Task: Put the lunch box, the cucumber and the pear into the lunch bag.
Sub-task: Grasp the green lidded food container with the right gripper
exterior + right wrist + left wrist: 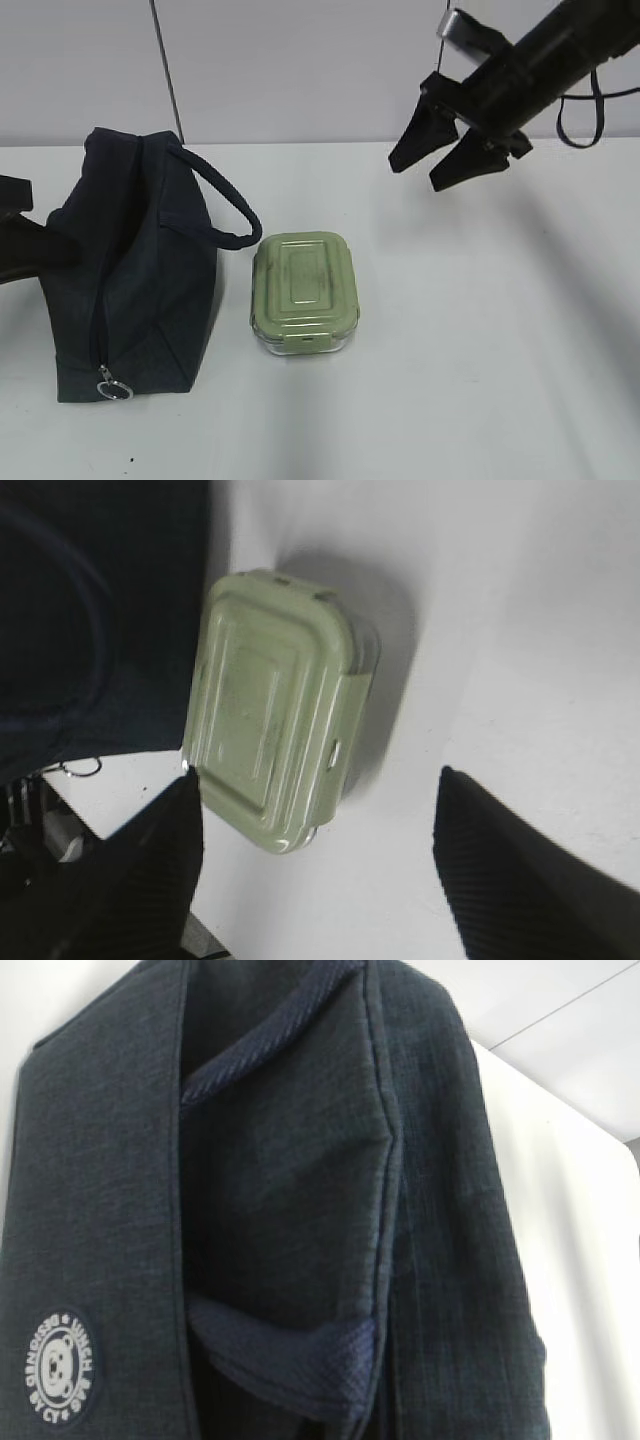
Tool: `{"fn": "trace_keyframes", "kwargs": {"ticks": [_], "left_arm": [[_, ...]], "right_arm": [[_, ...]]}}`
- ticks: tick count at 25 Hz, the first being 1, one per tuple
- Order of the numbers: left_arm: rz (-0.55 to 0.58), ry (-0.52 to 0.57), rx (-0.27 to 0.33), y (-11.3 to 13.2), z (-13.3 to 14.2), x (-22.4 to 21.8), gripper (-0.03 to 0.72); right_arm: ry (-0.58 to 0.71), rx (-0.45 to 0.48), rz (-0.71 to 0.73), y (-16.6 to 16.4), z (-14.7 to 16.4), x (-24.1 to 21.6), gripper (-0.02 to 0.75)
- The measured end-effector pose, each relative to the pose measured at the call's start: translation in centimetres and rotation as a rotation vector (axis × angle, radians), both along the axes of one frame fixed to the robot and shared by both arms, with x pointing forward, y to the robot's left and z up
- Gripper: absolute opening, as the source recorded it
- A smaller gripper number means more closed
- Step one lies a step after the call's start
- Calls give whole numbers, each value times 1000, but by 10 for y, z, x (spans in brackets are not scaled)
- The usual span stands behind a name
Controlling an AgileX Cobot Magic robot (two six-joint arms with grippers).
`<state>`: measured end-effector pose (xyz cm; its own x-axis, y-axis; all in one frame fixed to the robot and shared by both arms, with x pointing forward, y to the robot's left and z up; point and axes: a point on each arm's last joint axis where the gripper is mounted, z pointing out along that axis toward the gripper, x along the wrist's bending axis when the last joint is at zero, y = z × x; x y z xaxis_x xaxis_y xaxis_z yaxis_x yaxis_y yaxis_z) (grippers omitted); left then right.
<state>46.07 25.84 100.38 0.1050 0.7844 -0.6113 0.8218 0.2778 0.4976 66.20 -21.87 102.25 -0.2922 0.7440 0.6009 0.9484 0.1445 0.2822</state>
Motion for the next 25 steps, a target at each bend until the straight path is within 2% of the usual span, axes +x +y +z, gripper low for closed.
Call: {"fn": "trace_keyframes", "kwargs": {"ticks": [5, 8, 11, 18, 25], "left_arm": [[-1, 0, -1, 0, 0, 0, -18], [-1, 0, -1, 0, 0, 0, -18], [-1, 0, -1, 0, 0, 0, -18], [-1, 0, -1, 0, 0, 0, -18], [-3, 1, -2, 0, 0, 0, -18]], "right_arm": [[42, 149, 71, 6, -34, -25, 554], [62, 251, 63, 3, -58, -40, 554], [47, 313, 40, -4, -74, -50, 548], [-6, 340, 78, -4, -91, -60, 510], [-45, 363, 70, -3, -89, -58, 503]]}}
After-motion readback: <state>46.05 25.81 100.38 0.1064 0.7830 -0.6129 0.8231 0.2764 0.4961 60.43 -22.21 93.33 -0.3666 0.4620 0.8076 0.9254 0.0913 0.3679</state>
